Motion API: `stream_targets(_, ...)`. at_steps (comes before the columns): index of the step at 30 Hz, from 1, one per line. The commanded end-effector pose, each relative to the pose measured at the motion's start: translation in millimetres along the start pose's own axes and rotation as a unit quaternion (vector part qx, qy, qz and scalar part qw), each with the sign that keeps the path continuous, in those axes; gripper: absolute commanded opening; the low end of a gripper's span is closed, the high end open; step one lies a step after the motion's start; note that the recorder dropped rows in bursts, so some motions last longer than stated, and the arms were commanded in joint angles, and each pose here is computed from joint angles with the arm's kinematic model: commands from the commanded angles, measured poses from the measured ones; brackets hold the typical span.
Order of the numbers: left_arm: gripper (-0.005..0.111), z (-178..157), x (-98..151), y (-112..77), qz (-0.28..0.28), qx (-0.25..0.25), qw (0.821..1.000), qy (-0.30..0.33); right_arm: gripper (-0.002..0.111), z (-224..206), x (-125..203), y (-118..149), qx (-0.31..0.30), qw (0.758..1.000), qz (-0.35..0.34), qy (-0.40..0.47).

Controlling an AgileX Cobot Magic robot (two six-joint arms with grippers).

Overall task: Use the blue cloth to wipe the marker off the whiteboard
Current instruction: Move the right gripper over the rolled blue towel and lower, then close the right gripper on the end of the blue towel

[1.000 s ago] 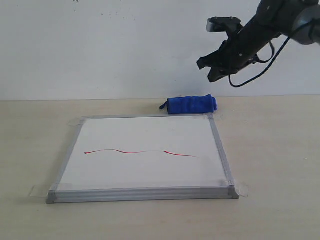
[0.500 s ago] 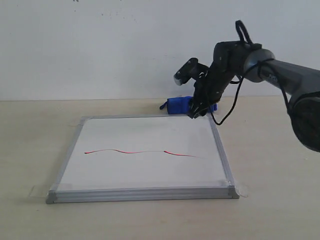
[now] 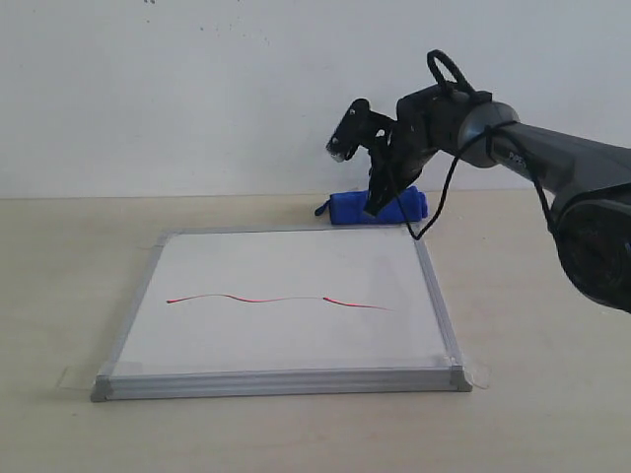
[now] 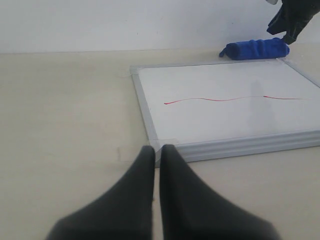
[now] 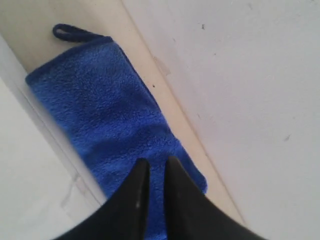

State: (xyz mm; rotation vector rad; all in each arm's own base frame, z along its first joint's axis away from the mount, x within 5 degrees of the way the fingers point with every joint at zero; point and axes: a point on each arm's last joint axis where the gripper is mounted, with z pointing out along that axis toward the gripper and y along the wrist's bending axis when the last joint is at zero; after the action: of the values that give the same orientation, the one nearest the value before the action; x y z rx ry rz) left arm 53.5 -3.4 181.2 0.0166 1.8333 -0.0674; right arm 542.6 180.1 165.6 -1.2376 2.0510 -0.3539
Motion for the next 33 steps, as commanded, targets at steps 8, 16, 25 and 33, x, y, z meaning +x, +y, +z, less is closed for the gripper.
stream_targets(8, 0.004, 0, -1, -0.1, -0.005, 0.0, 1.0, -0.006, 0.011, -14, -5, -12, 0.018, 0.991, -0.132, 0.012)
stream_targets(16, 0.004, 0, -1, -0.1, -0.005, 0.0, 1.0, -0.006, 0.011, -46, -14, -18, -0.086, 0.992, -0.09, 0.015)
stream_targets(25, 0.004, 0, -1, -0.1, -0.005, 0.0, 1.0, -0.006, 0.01, -68, -18, -20, -0.138, 0.985, -0.094, 0.034)
stream_targets(33, 0.004, 0, -1, -0.1, -0.005, 0.0, 1.0, -0.006, 0.011, -38, -24, -22, -0.053, 0.993, -0.095, -0.033)
